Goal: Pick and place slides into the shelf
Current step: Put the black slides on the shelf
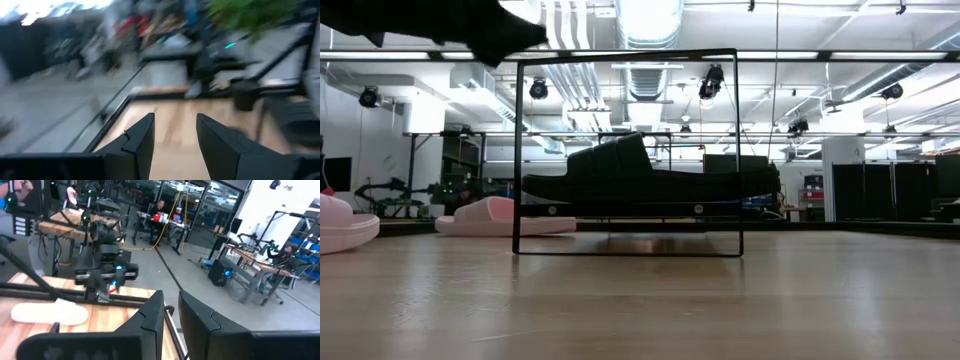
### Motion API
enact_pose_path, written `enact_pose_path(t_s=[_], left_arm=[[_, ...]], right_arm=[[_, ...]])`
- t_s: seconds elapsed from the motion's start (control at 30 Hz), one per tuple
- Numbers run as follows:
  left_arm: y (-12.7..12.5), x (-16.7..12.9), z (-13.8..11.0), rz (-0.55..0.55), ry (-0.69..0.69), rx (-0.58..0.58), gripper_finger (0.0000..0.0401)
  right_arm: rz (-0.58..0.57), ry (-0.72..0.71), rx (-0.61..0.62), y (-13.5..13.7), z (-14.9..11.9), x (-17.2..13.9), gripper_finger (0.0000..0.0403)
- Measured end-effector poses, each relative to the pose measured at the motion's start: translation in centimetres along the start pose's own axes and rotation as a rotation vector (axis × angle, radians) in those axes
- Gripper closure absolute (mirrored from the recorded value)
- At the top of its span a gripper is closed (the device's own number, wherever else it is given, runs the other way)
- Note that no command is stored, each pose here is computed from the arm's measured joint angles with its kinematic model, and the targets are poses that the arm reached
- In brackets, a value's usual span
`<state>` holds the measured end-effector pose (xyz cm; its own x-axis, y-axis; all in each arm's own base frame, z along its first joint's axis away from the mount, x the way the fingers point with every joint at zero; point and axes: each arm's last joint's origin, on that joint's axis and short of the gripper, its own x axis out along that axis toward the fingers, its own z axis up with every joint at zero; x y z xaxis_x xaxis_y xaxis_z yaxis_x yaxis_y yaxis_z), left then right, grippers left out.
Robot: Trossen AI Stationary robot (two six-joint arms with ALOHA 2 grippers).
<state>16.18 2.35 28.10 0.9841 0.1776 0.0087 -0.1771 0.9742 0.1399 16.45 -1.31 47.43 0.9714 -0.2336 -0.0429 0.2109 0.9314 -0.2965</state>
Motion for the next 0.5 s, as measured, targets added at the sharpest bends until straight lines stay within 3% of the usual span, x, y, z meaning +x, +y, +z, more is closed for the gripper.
enact_pose_path(t_s=[0.13,0.23,0.4,0.5], left_arm=[[-0.6,0.7,1.0,-0.212,-0.162,0.106,0.0271],[-1.3,1.5,1.4,-0.309,-0.263,0.203,0.0271],[-3.0,4.0,0.5,-0.379,-0.26,0.379,0.0271],[-4.1,6.0,0.6,-0.425,-0.246,0.416,0.0271]], right_arm=[[-0.026,-0.013,0.004,-0.3,0.6,-0.3,0.0355],[-0.062,-0.016,0.008,-0.5,0.9,-0.5,0.0353],[-0.082,-0.009,0.008,-0.6,0.9,-0.5,0.0354],[-0.081,-0.006,0.004,-0.6,0.9,-0.5,0.0354]])
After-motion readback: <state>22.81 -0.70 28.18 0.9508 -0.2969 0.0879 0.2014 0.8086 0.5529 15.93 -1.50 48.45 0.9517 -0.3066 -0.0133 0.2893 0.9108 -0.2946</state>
